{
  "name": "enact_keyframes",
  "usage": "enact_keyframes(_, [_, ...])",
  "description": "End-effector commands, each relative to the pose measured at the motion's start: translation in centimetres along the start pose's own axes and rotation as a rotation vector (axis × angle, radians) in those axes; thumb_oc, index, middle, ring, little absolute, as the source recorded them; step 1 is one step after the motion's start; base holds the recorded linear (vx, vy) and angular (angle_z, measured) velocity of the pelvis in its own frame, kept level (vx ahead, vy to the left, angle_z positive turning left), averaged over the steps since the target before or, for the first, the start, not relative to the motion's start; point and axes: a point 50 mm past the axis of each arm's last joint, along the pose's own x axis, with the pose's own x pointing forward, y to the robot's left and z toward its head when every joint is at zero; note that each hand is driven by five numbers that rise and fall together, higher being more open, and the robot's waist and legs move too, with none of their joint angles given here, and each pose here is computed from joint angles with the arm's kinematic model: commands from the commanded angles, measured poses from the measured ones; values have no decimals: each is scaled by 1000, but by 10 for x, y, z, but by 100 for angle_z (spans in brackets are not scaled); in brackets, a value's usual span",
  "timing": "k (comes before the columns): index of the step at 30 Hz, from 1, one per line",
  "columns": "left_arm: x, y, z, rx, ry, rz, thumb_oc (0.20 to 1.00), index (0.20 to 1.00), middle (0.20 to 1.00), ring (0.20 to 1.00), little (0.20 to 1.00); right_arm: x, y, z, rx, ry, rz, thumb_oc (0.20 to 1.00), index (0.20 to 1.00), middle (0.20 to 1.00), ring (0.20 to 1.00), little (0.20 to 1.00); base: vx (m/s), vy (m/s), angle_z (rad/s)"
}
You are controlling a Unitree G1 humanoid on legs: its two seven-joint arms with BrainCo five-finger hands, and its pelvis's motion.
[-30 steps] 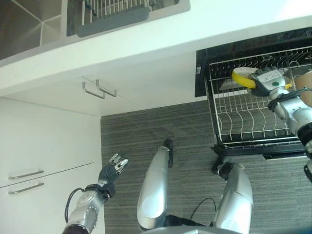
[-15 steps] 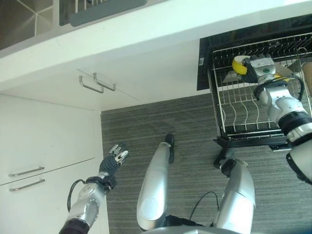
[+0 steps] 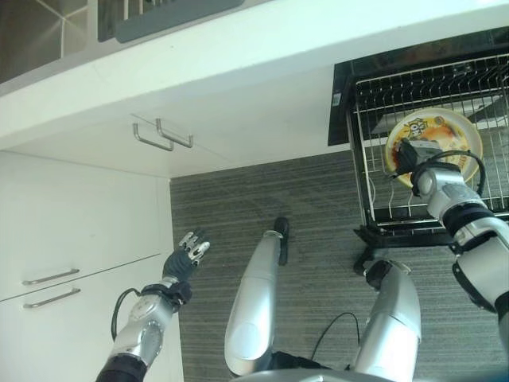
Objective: Place the dishes in the dishwasher.
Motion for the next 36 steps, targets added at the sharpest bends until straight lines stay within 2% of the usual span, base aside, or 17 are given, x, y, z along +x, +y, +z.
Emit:
enact_keyframes(1, [-5, 5, 11, 34, -29, -6, 1000, 1000, 1000, 1000, 1000, -3, 9, -12, 234, 112, -1, 1000, 1000, 1000, 1000, 1000, 12, 31, -3])
enact_keyframes(3, [-4, 4, 11, 32, -28, -4, 1000, 1000, 1000, 1000, 1000, -2, 5, -9, 411, 132, -32, 1000, 1000, 1000, 1000, 1000, 20, 32, -1])
enact_keyframes(4, [-4, 3, 11, 28, -30, 1, 1000, 1000, 1000, 1000, 1000, -2, 1, -5, 567, 132, -57, 1000, 1000, 1000, 1000, 1000, 23, 34, -2])
enact_keyframes(6, [-6, 4, 9, 24, -31, 9, 1000, 1000, 1000, 1000, 1000, -1, -5, -3, 682, 123, -84, 1000, 1000, 1000, 1000, 1000, -7, 33, -4])
enact_keyframes(11, [-15, 7, 11, 23, -55, 59, 1000, 1000, 1000, 1000, 1000, -16, -21, 3, 1132, 56, -181, 1000, 1000, 1000, 1000, 1000, 21, 10, -9])
enact_keyframes(16, [-24, 6, 11, 20, -80, 115, 1000, 1000, 1000, 1000, 1000, -53, -33, 21, 1353, -112, -269, 1000, 1000, 1000, 1000, 1000, 47, -19, -16])
enact_keyframes(22, [-25, 4, 8, 17, -97, 162, 1000, 1000, 1000, 1000, 1000, -91, -48, 34, 1484, -288, -347, 1000, 1000, 1000, 1000, 1000, 32, -40, -12])
enact_keyframes(27, [-27, 5, 4, -10, -112, 202, 1000, 1000, 1000, 1000, 1000, -107, -46, 25, 1583, -306, -310, 1000, 1000, 1000, 1000, 1000, 24, 27, -12])
enact_keyframes(29, [-29, 7, 0, -20, -114, 227, 1000, 1000, 1000, 1000, 1000, -117, -47, 23, 1648, -380, -298, 1000, 1000, 1000, 1000, 1000, 48, 63, -13])
enact_keyframes(32, [-27, 10, -3, -15, -125, 264, 1000, 1000, 1000, 1000, 1000, -139, -62, 11, 1626, -516, -415, 1000, 1000, 1000, 1000, 1000, 26, 61, -15])
enact_keyframes(36, [-29, 17, -11, 7, -111, 300, 1000, 1000, 1000, 1000, 1000, -149, -74, -8, 1594, -530, -569, 1000, 1000, 1000, 1000, 1000, 29, 23, -7])
